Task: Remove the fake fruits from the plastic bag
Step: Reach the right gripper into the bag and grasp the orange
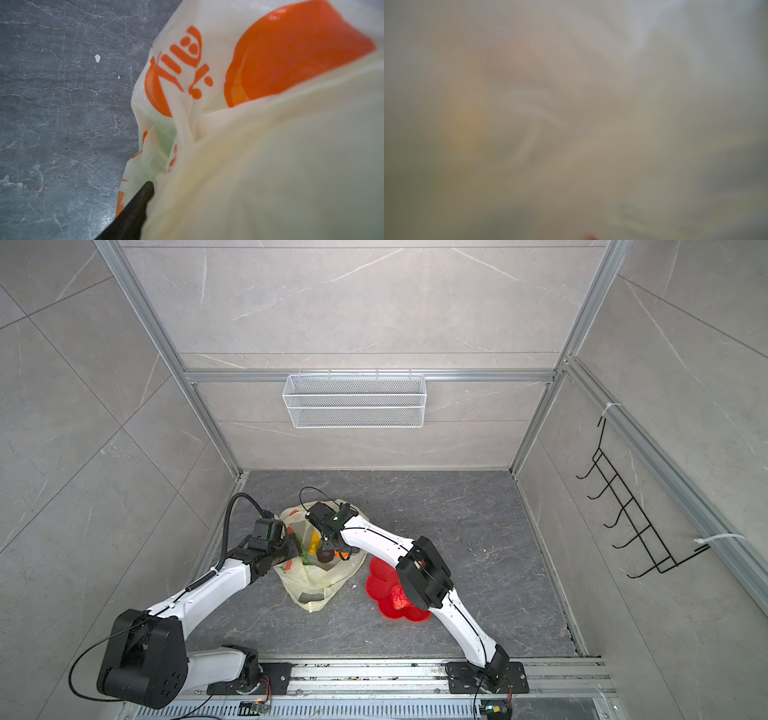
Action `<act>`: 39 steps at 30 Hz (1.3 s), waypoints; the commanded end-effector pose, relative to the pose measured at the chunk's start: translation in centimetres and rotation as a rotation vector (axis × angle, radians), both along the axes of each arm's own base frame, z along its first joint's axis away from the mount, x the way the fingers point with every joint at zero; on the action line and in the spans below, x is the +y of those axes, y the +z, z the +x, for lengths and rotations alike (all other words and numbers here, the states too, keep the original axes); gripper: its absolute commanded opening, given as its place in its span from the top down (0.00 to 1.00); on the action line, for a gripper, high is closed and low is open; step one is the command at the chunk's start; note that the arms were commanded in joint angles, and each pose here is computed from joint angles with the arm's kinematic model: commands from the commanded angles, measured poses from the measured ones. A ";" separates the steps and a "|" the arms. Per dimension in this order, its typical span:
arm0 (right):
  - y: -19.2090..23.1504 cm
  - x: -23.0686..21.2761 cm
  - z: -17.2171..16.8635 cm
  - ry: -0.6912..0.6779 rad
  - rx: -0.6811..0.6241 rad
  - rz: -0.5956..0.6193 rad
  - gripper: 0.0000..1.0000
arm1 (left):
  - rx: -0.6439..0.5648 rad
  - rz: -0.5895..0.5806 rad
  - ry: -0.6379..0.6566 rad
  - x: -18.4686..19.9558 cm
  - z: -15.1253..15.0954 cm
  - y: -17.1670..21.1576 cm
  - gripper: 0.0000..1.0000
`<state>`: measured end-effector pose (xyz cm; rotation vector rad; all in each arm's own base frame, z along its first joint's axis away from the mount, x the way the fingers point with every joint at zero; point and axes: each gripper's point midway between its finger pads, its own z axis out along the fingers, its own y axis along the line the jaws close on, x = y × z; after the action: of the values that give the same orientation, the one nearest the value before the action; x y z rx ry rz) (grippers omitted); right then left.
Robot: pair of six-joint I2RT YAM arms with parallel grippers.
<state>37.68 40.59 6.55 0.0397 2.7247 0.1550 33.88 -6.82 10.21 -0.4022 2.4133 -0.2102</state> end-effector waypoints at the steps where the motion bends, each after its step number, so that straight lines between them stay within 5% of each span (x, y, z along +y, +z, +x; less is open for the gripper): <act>1: -0.8 -0.6 -0.2 -0.023 0.023 -0.053 0.29 | -0.031 0.000 -0.018 -0.4 0.7 1.0 0.40; 29: 4.1 -0.9 -1.0 0.030 -0.134 0.000 0.44 | -0.033 0.006 -0.013 -0.2 0.7 1.2 0.39; 39: 1.8 -0.7 -0.7 0.027 -0.084 -0.007 0.37 | -0.040 0.008 -0.011 -0.1 0.7 1.4 0.38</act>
<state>36.81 40.00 9.51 0.0034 2.6202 0.1703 33.88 -6.81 10.17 -0.4026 2.4142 -0.2088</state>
